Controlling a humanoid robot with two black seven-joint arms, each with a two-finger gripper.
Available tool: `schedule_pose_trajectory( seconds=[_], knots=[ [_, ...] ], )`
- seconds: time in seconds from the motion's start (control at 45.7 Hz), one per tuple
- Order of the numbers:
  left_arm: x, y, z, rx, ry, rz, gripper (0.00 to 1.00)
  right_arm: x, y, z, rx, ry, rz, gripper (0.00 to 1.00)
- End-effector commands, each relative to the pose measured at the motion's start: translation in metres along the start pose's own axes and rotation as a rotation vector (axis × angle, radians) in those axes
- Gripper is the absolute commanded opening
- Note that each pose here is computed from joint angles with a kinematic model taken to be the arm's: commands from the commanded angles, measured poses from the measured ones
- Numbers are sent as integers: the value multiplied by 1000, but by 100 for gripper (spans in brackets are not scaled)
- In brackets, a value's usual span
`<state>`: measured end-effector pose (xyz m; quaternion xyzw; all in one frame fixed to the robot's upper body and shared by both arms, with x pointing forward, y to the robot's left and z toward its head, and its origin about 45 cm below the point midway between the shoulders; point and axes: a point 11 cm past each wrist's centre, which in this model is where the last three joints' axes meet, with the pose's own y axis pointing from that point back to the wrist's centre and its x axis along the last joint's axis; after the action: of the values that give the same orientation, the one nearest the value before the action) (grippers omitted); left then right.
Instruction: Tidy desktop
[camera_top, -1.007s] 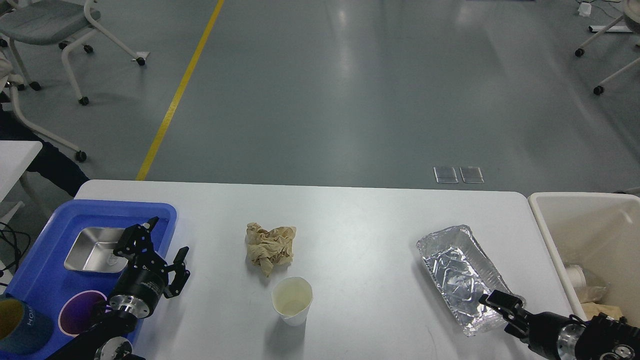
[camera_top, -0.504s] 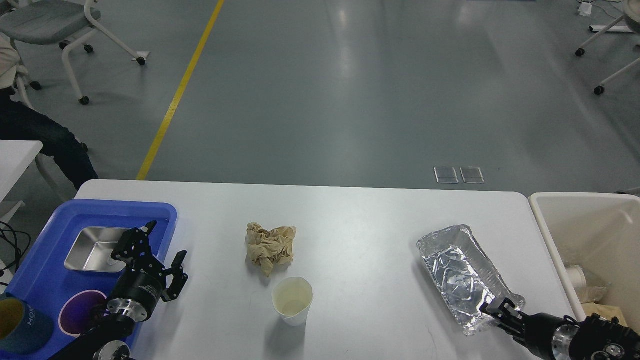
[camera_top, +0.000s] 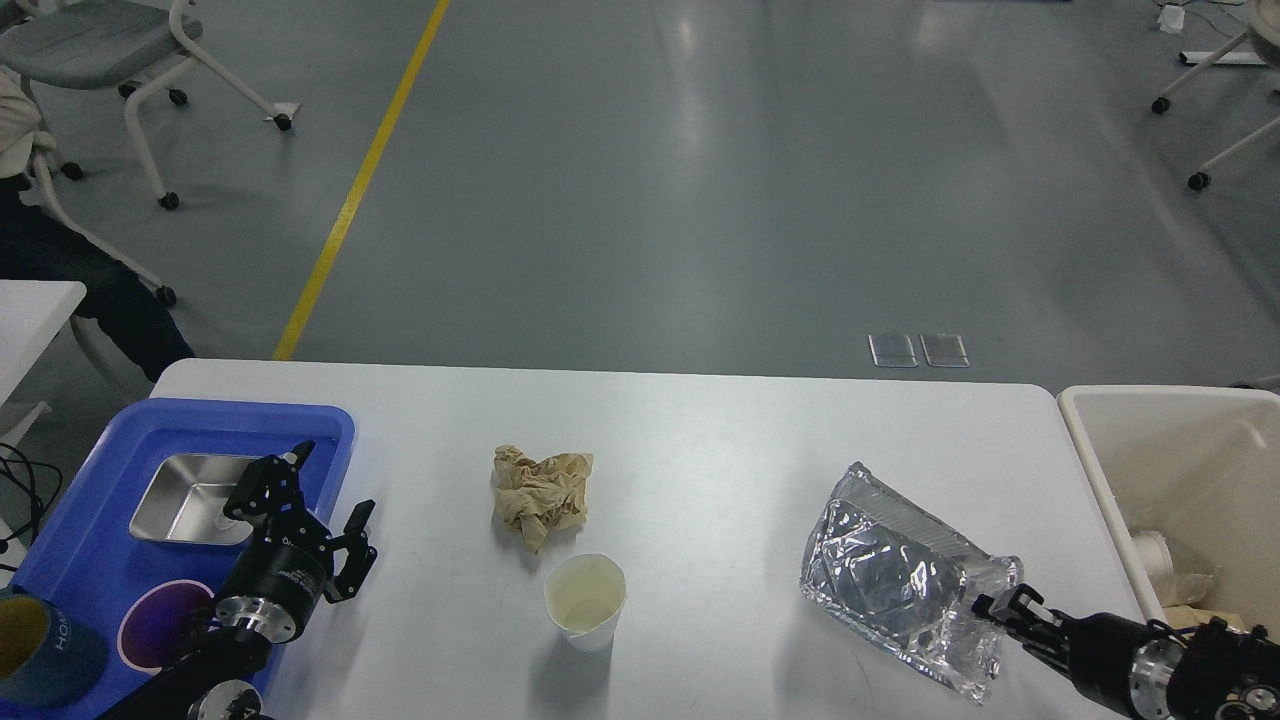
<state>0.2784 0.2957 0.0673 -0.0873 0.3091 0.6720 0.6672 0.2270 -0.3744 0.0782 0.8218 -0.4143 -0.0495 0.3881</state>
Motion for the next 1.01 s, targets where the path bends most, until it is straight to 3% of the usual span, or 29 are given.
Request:
schedule_pose_trajectory(
  seconds=[0.0, 0.35, 0.526, 0.635, 0.985],
  knots=[
    [-1, -1, 1, -2, 2, -3, 96, 20, 16, -7, -3, 57, -4, 0],
    [-6, -2, 3, -9, 4, -15, 96, 74, 105, -44, -123, 366, -102, 0],
    [-8, -2, 4, -13, 5, -14, 96, 91, 128, -69, -149, 460, -113, 0],
    [-8, -2, 4, -16, 2, -12, 96, 89, 123, -78, -148, 533, -157, 0],
    [-9, -2, 6, -20, -16, 7, 96, 63, 44, -121, -50, 717, -334, 0]
  ],
)
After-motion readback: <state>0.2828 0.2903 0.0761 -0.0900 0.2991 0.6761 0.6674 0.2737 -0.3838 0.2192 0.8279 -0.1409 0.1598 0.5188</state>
